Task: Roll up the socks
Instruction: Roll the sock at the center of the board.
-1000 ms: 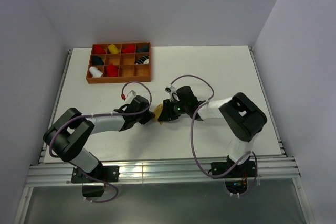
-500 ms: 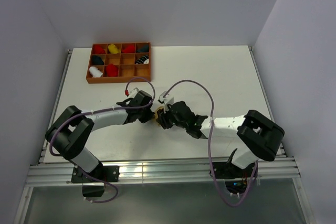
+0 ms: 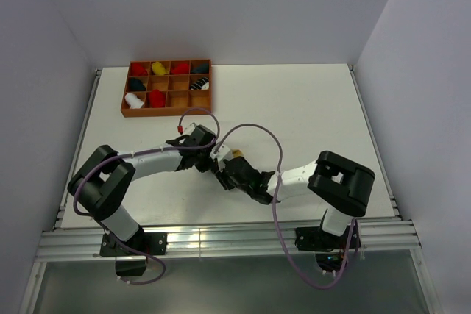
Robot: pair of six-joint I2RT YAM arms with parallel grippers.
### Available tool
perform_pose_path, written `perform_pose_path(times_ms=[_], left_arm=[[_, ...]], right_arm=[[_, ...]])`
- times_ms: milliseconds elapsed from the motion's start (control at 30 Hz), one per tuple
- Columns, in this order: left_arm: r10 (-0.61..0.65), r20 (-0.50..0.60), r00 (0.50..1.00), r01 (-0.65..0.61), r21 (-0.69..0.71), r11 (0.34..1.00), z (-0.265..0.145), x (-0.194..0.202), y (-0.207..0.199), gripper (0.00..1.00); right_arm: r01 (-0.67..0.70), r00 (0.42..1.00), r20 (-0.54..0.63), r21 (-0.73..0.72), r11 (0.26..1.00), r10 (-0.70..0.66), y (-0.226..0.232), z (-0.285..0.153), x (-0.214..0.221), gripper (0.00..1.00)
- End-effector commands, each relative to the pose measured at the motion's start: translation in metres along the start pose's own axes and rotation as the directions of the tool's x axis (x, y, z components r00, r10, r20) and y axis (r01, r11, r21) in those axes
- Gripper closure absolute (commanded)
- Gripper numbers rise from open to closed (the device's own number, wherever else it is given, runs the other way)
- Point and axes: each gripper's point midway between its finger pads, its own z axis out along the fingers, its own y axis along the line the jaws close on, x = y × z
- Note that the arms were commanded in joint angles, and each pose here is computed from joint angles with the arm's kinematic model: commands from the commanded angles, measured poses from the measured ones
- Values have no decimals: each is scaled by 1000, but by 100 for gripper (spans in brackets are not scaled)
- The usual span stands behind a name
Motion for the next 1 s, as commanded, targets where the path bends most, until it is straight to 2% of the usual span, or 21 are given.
perform_pose_path(times_ms=[0,133,233,267,300,333,367,433,567,667,900,967], left_arm=[[11,-26,1000,-12,-3,1000,-3,4,-5,100],[7,-38,999,-8,-5,1000,-2,7,-4,100],[4,-44,999,-3,3,1000,-2,8,-5,100],[2,-43,999,-1,8,1000,-3,8,-6,100],[-9,-41,999,10,13,1000,-5,7,-8,99],[-14,-43,999,15,20,1000,-6,7,-8,98],[-17,-43,999,18,29,999,-8,7,-10,96],[-36,-28,999,38,57,998,-13,5,-14,83],[-87,27,996,83,122,989,-30,-8,-22,46],[-124,53,991,115,147,982,-36,-16,-20,31],[-180,135,974,150,203,968,-60,-50,-24,24],[-186,148,971,151,219,964,-64,-52,-23,24]], right_arm=[[13,998,56,89,996,-18,-10,10,-16,57],[29,999,25,112,993,-32,-13,15,-8,58],[42,999,-12,143,989,-40,-17,21,3,65],[44,999,-17,146,988,-42,-17,21,5,76],[43,999,-20,147,988,-41,-17,21,6,83],[45,999,-26,135,990,-42,-16,20,9,98],[35,999,-30,130,991,-31,-15,19,10,100],[22,999,-47,86,996,-18,-9,16,13,100],[-66,996,-67,-9,998,65,-4,11,14,100],[-124,990,-83,-91,988,117,-5,9,12,100],[-247,967,-126,-254,935,221,-7,7,13,100],[-298,953,-143,-262,918,268,-17,11,14,100]])
